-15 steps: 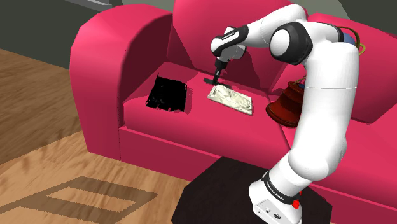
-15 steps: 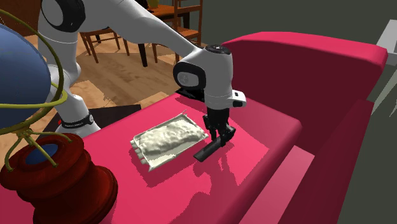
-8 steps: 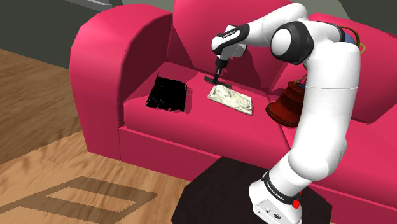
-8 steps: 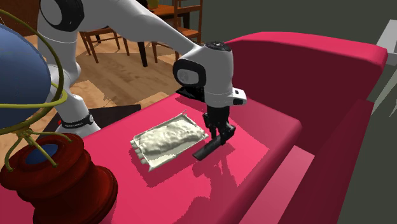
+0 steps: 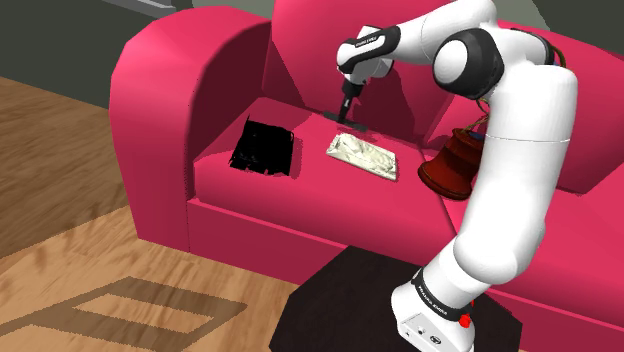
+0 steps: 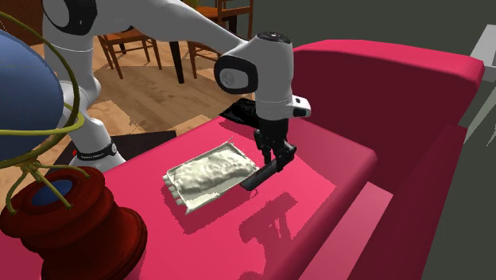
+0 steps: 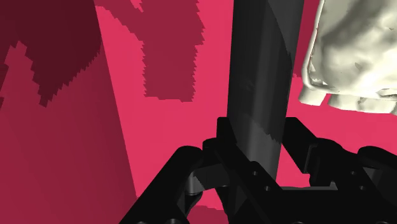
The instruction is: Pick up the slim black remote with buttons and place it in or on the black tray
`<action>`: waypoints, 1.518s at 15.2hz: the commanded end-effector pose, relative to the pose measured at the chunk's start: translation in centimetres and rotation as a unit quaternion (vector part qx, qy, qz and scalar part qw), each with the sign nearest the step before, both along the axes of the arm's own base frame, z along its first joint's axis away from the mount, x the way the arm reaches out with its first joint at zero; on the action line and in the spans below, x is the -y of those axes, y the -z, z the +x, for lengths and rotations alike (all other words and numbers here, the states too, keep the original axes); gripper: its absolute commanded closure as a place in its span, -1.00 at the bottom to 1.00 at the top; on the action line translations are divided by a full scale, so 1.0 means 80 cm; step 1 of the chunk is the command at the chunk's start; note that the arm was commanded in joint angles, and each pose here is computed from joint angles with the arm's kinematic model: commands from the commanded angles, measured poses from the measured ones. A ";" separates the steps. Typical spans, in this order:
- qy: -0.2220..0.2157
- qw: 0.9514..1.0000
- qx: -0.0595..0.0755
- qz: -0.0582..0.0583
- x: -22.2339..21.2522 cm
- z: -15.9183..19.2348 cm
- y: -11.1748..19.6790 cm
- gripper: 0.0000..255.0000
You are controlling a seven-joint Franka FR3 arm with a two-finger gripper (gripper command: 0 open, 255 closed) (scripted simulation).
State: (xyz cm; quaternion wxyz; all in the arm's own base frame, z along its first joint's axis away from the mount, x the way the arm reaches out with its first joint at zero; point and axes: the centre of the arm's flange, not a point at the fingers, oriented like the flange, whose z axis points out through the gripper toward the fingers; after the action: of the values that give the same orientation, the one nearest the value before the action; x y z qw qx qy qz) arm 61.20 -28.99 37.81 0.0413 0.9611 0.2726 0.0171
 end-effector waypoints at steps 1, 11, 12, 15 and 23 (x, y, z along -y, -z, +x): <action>0.000 1.000 0.000 0.000 0.001 0.000 -0.014 1.00; 0.000 1.000 0.000 0.000 0.001 0.000 -0.080 1.00; 0.000 1.000 0.000 0.000 0.001 0.000 -0.086 1.00; 0.000 1.000 0.000 0.000 -0.032 0.003 -0.089 1.00; 0.000 1.000 0.000 0.000 -0.163 0.014 -0.086 1.00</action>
State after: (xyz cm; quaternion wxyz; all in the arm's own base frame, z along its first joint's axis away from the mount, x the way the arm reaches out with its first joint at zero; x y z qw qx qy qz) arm 62.36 -17.27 44.58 0.0411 0.9609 0.2732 0.0170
